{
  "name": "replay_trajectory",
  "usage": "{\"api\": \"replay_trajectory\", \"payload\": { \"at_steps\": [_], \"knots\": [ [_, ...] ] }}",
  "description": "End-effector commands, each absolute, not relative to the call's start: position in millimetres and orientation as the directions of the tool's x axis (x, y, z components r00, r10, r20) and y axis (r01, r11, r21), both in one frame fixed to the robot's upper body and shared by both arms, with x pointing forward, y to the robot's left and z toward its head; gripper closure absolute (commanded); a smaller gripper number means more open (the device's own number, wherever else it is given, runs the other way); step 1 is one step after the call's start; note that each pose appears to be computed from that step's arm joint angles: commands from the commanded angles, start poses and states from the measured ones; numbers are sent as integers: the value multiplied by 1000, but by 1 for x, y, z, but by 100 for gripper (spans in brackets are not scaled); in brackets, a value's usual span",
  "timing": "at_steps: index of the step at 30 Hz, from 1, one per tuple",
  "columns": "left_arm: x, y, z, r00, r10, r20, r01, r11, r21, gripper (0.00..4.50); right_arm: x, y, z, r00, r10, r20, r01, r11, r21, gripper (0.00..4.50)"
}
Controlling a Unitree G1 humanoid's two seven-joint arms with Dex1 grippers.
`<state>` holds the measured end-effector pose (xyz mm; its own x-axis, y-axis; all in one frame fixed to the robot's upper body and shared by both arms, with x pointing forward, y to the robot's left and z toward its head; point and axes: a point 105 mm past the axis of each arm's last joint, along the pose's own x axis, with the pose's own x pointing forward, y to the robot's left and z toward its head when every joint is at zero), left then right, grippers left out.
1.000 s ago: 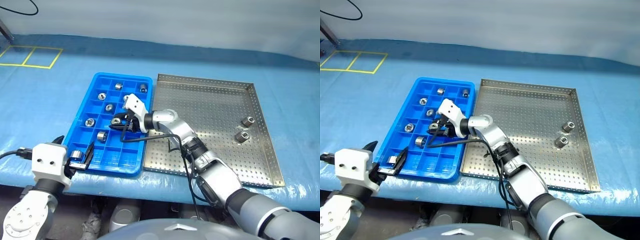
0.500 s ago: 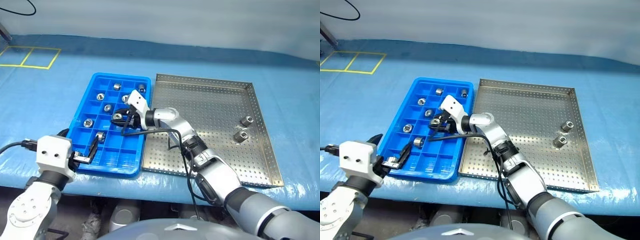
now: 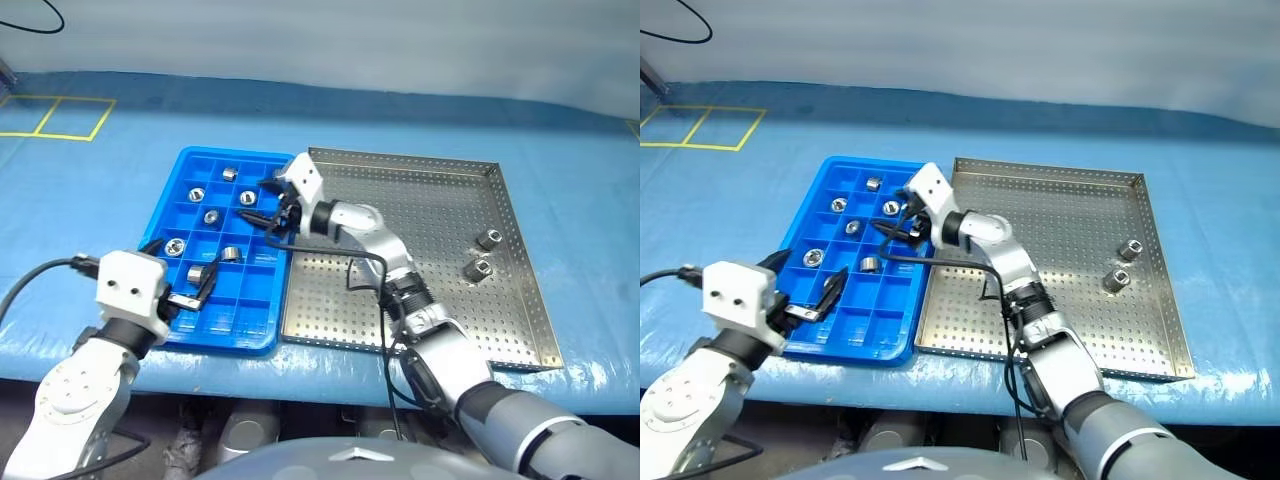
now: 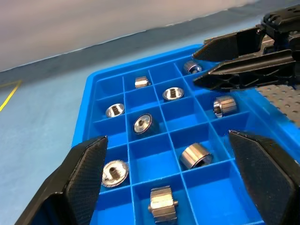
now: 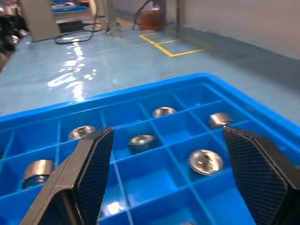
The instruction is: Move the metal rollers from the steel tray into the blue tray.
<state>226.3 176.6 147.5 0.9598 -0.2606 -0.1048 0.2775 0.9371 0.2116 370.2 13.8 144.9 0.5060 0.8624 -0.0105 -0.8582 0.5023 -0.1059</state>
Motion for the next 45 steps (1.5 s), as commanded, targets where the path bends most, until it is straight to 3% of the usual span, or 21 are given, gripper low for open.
{"api": "replay_trajectory", "payload": {
  "at_steps": [1, 8, 15, 25, 45],
  "knots": [
    [241, 163, 153, 942, -329, -68, 336, 915, 224, 0, 377, -33, 162, 637, 770, 17, -759, 631, -158, 59],
    [283, 103, 156, 780, -625, -46, 619, 758, 205, 0, 358, -157, 142, 845, 500, -192, -535, 807, -249, 59],
    [298, 67, 151, 649, -759, -57, 747, 622, 234, 0, 331, -212, 125, 926, 277, -258, -337, 913, -229, 59],
    [293, 47, 143, 567, -822, -55, 812, 546, 206, 0, 317, -238, 107, 947, 141, -289, -188, 972, -142, 59],
    [291, 58, 137, 617, -784, -63, 778, 596, 199, 0, 341, -215, 95, 936, 231, -265, -232, 972, 28, 59]
  ]
}}
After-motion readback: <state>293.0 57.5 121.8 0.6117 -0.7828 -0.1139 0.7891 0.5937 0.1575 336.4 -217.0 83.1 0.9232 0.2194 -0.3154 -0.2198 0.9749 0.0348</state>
